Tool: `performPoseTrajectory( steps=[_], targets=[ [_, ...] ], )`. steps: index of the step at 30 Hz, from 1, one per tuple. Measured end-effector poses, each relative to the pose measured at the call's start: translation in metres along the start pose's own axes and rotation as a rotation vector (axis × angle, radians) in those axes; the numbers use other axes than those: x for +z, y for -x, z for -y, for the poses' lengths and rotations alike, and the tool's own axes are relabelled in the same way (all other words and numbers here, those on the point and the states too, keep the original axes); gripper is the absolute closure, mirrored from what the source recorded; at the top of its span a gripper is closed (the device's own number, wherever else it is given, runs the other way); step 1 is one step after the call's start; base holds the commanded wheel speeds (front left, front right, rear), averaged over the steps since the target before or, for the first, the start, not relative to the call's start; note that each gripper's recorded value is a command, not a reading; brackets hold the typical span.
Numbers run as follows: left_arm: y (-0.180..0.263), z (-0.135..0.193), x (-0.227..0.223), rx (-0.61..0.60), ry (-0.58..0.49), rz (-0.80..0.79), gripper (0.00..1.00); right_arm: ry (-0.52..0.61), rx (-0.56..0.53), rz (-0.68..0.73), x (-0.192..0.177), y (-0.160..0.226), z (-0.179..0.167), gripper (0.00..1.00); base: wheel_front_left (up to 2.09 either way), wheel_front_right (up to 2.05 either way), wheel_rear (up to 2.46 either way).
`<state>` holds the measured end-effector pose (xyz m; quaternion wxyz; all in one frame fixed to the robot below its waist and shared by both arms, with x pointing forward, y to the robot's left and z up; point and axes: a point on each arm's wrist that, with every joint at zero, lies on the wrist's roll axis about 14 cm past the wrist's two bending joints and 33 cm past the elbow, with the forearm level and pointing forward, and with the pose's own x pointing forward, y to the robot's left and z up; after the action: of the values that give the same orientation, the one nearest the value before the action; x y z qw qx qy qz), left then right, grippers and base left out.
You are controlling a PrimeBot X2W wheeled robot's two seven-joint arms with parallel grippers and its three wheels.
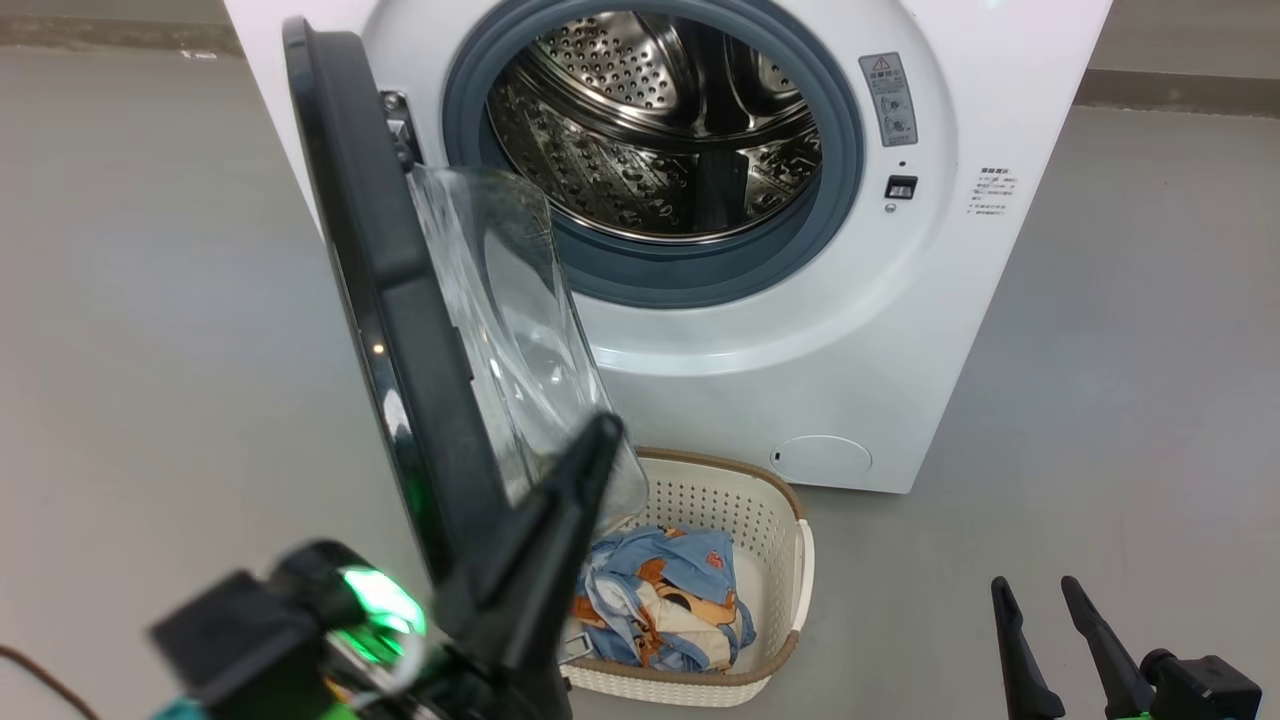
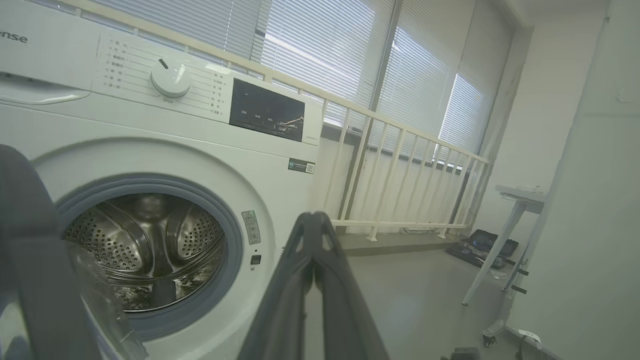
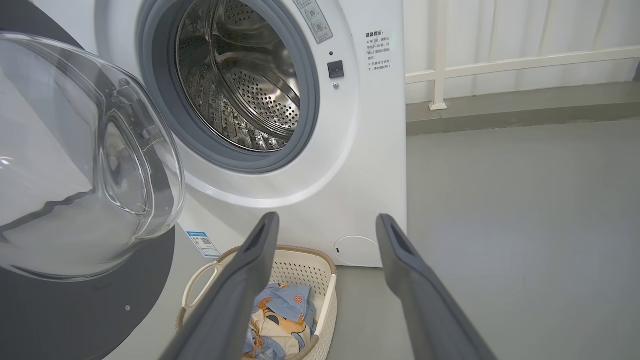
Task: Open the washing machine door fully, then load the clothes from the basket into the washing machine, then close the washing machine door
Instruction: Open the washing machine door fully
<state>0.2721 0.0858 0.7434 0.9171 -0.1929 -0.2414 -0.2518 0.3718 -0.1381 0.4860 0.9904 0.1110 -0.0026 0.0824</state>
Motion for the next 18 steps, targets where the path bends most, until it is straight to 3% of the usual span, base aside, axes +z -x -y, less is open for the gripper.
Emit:
performPoseTrajectory(
  steps=[10, 18],
  targets=[
    [0.014, 0.011, -0.052, 0.021, 0.168, -0.196, 1.00, -0.009, 0.003, -0.015, -0.005, -0.003, -0.001, 0.00, 0.00, 0.00, 0.00],
    [0.037, 0.000, -0.089, 0.114, 0.223, -0.343, 1.00, -0.012, 0.010, -0.034, -0.012, -0.006, -0.003, 0.00, 0.00, 0.00, 0.00]
  ],
)
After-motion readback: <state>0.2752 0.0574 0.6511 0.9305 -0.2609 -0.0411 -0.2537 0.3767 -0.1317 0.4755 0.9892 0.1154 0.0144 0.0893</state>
